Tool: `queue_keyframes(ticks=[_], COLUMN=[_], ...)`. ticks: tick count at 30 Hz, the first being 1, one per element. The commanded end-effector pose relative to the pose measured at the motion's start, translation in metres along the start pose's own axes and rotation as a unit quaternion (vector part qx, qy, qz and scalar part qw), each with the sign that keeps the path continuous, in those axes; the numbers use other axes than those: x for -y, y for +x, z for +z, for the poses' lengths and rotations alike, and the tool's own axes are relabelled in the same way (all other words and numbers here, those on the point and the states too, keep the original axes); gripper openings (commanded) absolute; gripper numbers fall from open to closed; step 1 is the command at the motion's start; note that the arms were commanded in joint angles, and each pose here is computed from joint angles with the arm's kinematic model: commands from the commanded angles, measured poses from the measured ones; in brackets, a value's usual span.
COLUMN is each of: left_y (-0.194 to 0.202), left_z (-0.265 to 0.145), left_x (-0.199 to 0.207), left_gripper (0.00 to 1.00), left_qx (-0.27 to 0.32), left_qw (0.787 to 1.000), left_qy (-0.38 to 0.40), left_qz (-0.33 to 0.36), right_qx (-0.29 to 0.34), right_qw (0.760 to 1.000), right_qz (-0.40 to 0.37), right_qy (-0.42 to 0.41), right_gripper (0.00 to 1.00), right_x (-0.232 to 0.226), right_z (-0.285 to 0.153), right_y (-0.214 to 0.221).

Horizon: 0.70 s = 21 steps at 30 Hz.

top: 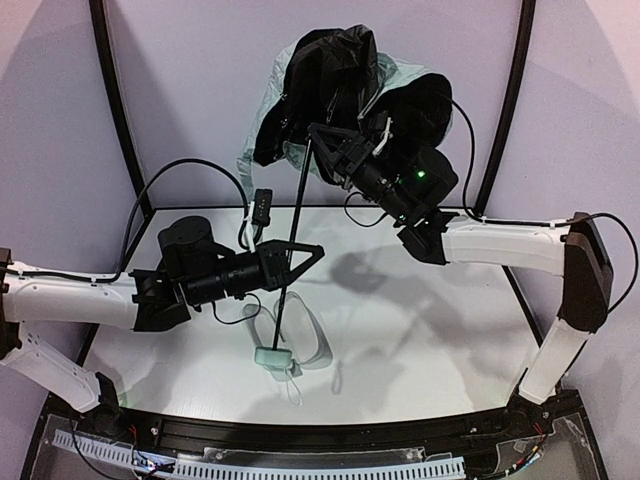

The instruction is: Open the umbrella

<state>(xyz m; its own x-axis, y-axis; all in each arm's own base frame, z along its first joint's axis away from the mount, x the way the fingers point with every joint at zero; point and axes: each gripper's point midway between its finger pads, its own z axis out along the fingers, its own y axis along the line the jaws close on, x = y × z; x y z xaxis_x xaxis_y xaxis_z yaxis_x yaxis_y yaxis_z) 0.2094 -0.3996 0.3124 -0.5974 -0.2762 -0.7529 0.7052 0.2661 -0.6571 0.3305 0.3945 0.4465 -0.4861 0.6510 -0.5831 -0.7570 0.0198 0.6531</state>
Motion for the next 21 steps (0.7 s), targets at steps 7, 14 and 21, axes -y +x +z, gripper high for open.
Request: queue_keyframes(ticks=[7, 14, 21], left_y=[-0.0265, -0.0264, -0.0263], left_z=[-0.0036, -0.0033, -0.0042], left_x=[0.0371, 0.0349, 0.032], left_gripper=[0.01, 0.01, 0.01], left_qx=[0.043, 0.046, 0.046], left_qw=[0.997, 0.997, 0.998], left_qy=[0.061, 0.057, 0.048], left_qz=[0.028, 0.023, 0.019], right_qx=[0.016, 0.023, 0.033], right_qw=[0.999, 0.999, 0.999], right_qz=[0.016, 0.016, 0.005], right_qy=[-0.038, -0.043, -0.02], right_gripper=[0.36, 0.23, 0.0], right_x=[-0.0109, -0.0124, -0.0062], right_z=[0.0047, 0.0018, 0.0002], right_y=[-0.0084, -0.01, -0.0138])
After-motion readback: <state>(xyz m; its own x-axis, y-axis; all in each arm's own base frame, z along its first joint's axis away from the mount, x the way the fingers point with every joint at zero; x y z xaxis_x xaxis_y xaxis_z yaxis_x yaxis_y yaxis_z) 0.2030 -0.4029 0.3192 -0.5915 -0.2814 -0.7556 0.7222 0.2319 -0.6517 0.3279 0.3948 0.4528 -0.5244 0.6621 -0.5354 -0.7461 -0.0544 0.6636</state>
